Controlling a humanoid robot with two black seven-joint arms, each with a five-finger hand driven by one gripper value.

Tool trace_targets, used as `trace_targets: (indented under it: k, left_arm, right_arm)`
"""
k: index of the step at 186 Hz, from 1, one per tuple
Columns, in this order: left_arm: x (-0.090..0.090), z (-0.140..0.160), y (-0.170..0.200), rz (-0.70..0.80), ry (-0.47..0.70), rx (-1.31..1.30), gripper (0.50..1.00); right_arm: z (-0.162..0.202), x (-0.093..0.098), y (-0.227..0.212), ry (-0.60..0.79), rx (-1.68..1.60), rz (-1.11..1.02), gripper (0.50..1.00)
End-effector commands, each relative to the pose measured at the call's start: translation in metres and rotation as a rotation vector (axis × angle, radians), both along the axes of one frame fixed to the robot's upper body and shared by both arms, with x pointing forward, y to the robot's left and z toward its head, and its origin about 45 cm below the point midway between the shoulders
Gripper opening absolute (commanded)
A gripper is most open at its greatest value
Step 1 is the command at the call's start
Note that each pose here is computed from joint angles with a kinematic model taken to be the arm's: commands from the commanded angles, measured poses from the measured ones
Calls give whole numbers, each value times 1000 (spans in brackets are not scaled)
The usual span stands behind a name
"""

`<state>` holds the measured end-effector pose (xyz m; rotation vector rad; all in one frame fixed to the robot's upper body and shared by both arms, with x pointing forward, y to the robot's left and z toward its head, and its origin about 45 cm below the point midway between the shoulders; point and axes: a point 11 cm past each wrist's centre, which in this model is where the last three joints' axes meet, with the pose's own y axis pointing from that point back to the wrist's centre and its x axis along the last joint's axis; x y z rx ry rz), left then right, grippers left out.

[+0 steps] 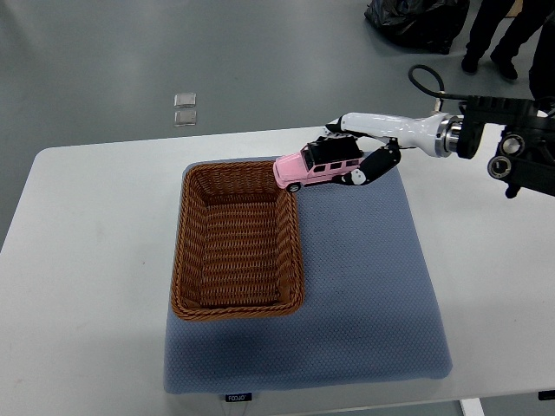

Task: Place pink car in brown basket
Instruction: 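Lower the pink car into the basket and release it from the right hand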

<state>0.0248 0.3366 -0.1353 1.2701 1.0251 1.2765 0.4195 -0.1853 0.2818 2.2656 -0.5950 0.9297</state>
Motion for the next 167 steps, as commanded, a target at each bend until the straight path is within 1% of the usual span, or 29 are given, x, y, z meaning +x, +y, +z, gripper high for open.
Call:
trace_targets:
  k: [1, 20, 30, 52, 75, 128, 129, 130, 131, 132, 133, 134, 135, 136, 137, 138, 139, 140, 141, 147, 167]
  left_arm:
    - [0, 0, -1, -3, 0, -1, 1000]
    - [0, 0, -1, -3, 0, -3, 1000]
    - [0, 0, -1, -5, 0, -4, 1000]
    - [0, 0, -1, -5, 0, -4, 1000]
    - [0, 0, -1, -3, 0, -1, 1000]
    - [0, 0, -1, -3, 0, -3, 1000]
    - [0, 0, -1, -3, 0, -3, 1000]
    - [0, 0, -1, -3, 0, -3, 1000]
    - [0, 0, -1, -3, 0, -3, 1000]
    - [0, 0, -1, -3, 0, -3, 1000]
    - [0, 0, -1, -3, 0, -3, 1000]
    - [0, 0, -1, -3, 0, -3, 1000]
    - [0, 0, -1, -3, 0, -3, 1000]
    - [0, 0, -1, -3, 0, -3, 1000]
    - [0, 0, -1, -3, 0, -3, 1000]
    - [0, 0, -1, -3, 0, -3, 1000]
    - [0, 0, -1, -3, 0, -3, 1000]
    - [0, 0, -1, -3, 0, -3, 1000]
    - [0, 0, -1, -3, 0, -1, 1000]
    - [0, 0, -1, -3, 0, -1, 1000]
    - [0, 0, 0, -3, 0, 0, 1000]
  right_arm:
    - [-7, 6, 43, 2, -2, 61, 500]
    - [-23, 6, 78, 15, -17, 104, 500]
    - [-33, 2, 102, 26, -16, 135, 500]
    - [-45, -2, 123, 35, -15, 152, 500]
    - [-66, -8, 127, 58, -46, 160, 500]
    - [-84, -8, 115, 69, -45, 114, 500]
    - [-85, -9, 115, 71, -43, 112, 551]
    - [-85, -9, 115, 71, -43, 112, 552]
    - [-85, -8, 115, 71, -42, 110, 610]
    - [-85, -8, 115, 71, -42, 110, 611]
    - [-85, -8, 115, 72, -41, 109, 682]
    - [-85, -8, 115, 72, -41, 109, 682]
    - [-86, -9, 115, 74, -41, 110, 753]
    - [-86, -9, 115, 74, -41, 110, 754]
    - [-86, -9, 116, 76, -38, 110, 808]
    - [-86, -9, 116, 76, -38, 110, 809]
    - [-86, -10, 117, 79, -35, 111, 845]
    - [-86, -10, 117, 79, -35, 111, 846]
    - [-86, -10, 118, 82, -30, 109, 876]
    - [-87, -11, 118, 86, -24, 108, 901]
    - [-85, -9, 115, 84, -19, 98, 909]
